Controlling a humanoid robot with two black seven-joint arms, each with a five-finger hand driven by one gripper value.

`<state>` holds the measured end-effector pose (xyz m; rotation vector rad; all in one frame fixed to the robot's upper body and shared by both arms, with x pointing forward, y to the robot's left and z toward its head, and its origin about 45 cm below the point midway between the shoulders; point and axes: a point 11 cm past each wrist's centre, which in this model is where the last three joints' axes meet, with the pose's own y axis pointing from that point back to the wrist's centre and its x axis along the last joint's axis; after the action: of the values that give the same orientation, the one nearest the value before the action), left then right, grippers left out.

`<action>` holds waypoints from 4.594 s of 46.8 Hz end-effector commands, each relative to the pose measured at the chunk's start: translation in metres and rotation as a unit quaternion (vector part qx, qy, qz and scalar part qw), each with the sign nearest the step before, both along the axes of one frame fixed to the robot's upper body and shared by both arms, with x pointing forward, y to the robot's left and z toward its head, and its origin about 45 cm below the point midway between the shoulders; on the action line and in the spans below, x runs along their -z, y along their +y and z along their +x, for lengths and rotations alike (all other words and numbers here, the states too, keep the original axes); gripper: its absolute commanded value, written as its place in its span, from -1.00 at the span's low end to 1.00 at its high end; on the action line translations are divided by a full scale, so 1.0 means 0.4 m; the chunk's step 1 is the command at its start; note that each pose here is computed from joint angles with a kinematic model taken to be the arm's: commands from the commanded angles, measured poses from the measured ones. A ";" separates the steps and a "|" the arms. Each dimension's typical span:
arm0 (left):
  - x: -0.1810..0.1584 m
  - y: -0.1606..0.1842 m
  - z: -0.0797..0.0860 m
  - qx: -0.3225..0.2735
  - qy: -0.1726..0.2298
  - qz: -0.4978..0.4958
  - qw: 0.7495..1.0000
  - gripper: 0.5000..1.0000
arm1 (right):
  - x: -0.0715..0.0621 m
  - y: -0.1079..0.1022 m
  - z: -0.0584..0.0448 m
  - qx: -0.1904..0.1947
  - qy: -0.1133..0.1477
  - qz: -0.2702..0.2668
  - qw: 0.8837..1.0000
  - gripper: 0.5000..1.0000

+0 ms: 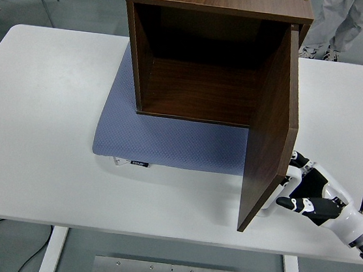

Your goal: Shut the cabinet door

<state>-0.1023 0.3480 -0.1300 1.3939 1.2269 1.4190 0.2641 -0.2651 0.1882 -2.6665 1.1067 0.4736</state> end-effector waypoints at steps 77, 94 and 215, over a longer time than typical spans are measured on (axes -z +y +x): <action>0.000 0.001 0.000 0.000 0.001 0.001 1.000 1.00 | 0.038 0.158 0.051 -0.042 0.009 0.042 0.998 1.00; 0.000 0.001 0.000 0.000 0.001 0.001 1.000 1.00 | 0.025 0.192 0.075 -0.049 0.001 0.054 0.997 1.00; 0.000 0.000 0.000 0.000 0.000 0.000 1.000 1.00 | 0.012 0.396 0.252 -0.072 0.002 0.068 0.995 1.00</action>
<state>-0.1023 0.3482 -0.1300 1.3943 1.2266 1.4194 0.3614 -0.1047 0.1849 -2.6332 0.8395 0.5591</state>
